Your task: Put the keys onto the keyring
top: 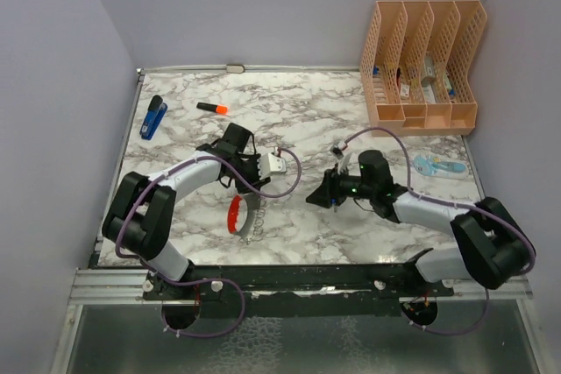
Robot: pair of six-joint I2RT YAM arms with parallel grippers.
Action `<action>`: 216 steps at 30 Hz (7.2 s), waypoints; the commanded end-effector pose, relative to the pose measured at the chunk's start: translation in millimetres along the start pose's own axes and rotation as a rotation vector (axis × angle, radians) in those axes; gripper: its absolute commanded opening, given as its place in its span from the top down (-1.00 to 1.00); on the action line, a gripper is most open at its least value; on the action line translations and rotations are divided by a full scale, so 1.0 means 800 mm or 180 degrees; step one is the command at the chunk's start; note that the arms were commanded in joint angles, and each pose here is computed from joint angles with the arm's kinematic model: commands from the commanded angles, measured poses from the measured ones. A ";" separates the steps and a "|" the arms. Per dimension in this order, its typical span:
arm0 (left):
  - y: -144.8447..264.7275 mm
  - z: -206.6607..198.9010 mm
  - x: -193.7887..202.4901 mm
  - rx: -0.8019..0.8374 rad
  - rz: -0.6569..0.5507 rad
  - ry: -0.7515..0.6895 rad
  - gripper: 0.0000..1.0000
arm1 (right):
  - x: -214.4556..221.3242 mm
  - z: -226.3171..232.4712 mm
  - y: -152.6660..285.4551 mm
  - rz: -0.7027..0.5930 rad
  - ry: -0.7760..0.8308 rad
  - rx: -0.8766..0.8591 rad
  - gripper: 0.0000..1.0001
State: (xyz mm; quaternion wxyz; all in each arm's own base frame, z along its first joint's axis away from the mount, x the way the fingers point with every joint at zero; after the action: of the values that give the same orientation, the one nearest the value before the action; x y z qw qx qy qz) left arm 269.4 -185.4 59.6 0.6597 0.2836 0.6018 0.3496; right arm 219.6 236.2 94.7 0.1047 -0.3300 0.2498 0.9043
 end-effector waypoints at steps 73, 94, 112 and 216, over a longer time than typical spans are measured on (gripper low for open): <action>0.107 0.023 -0.138 0.0155 -0.1740 0.0404 0.37 | -0.079 0.110 -0.113 -0.0353 0.0826 -0.0136 0.98; 0.131 -0.007 -0.156 0.0506 -0.1941 -0.0009 0.41 | -0.106 0.133 -0.052 -0.0742 0.1119 -0.0066 0.98; 0.124 -0.012 -0.161 0.0762 -0.2096 0.0024 0.41 | -0.129 0.176 -0.042 -0.0925 0.1266 -0.0471 0.98; 0.104 -0.026 -0.158 0.1013 -0.2063 0.0169 1.00 | -0.158 0.195 0.020 -0.1429 0.1172 -0.0046 0.09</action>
State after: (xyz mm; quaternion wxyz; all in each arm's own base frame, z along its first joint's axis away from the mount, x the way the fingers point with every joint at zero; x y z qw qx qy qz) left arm 236.2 -236.9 196.0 0.6506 0.1706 0.7388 0.0423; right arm 219.5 315.3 275.9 0.2201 -0.5429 0.1491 0.7966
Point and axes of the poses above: each gripper's point midway between its finger pads, its own y axis back along the fingers, its own z axis along the line the jaws close on, x = y × z, the point moved 2 cm from there along y, back along the fingers, and after that the axes turned 7 degrees about -y, right-handed, at the moved point
